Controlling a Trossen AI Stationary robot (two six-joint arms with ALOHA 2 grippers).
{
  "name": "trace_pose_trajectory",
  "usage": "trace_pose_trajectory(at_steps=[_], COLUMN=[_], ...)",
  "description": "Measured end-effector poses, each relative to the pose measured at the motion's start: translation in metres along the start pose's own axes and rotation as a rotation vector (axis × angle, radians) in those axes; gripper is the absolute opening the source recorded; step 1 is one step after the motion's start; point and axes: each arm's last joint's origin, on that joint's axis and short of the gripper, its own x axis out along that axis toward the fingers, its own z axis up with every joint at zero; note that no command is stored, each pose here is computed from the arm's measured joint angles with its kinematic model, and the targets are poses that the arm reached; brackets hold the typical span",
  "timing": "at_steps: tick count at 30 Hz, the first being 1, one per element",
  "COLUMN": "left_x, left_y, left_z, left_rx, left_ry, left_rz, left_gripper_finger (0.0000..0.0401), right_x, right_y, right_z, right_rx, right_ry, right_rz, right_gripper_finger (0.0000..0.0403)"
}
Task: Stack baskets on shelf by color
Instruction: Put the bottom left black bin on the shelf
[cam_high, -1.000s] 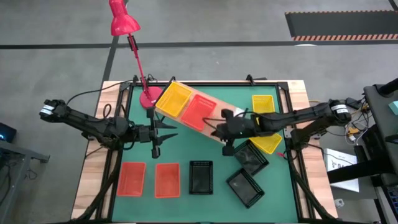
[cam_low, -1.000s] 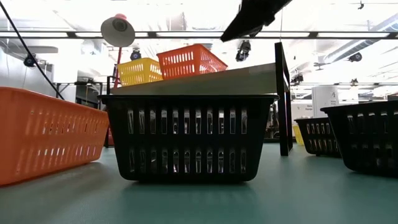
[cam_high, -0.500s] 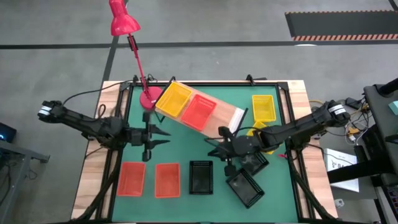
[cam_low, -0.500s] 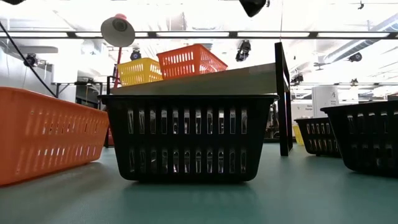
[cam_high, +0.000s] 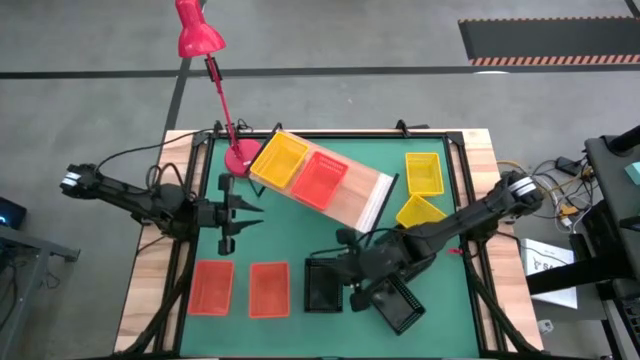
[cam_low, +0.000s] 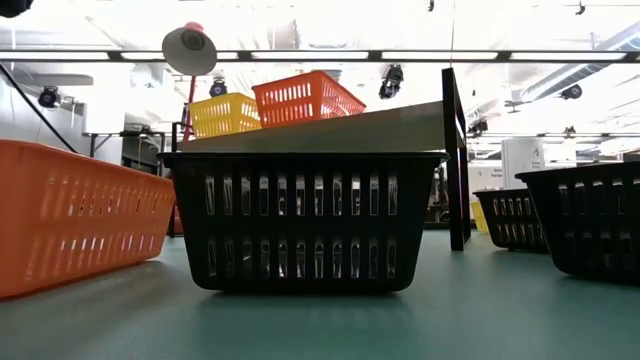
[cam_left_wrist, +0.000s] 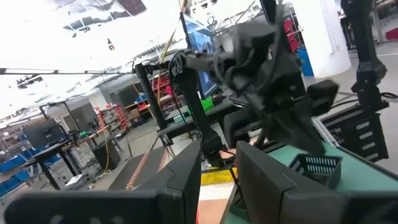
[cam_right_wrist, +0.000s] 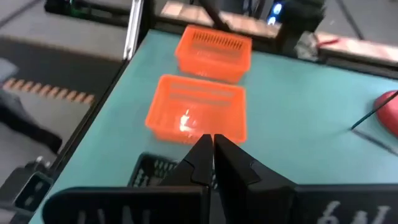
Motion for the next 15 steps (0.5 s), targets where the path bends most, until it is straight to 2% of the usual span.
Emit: trace_pose_trajectory(at_steps=[5,11,15], left_x=[0.001,0.000,0.000], left_y=[-0.001,-0.001,-0.001], left_z=[-0.001,-0.001,-0.001], left_rx=[-0.020,-0.024,-0.025], left_ry=[0.004,-0.002,-0.003], left_rz=[-0.017,-0.020,-0.020], left_gripper_finger=[0.0086,0.0086,0.0086], right_x=[0.017,0.032,0.040], right_y=[0.014,0.029,0.038], right_z=[0.008,0.006,0.001], right_rx=[0.030,0.080,0.105], right_ry=[0.201,0.448,0.526], right_rz=[0.001,-0.029,-0.027], right_gripper_finger=[0.0009,0.0009,0.0009])
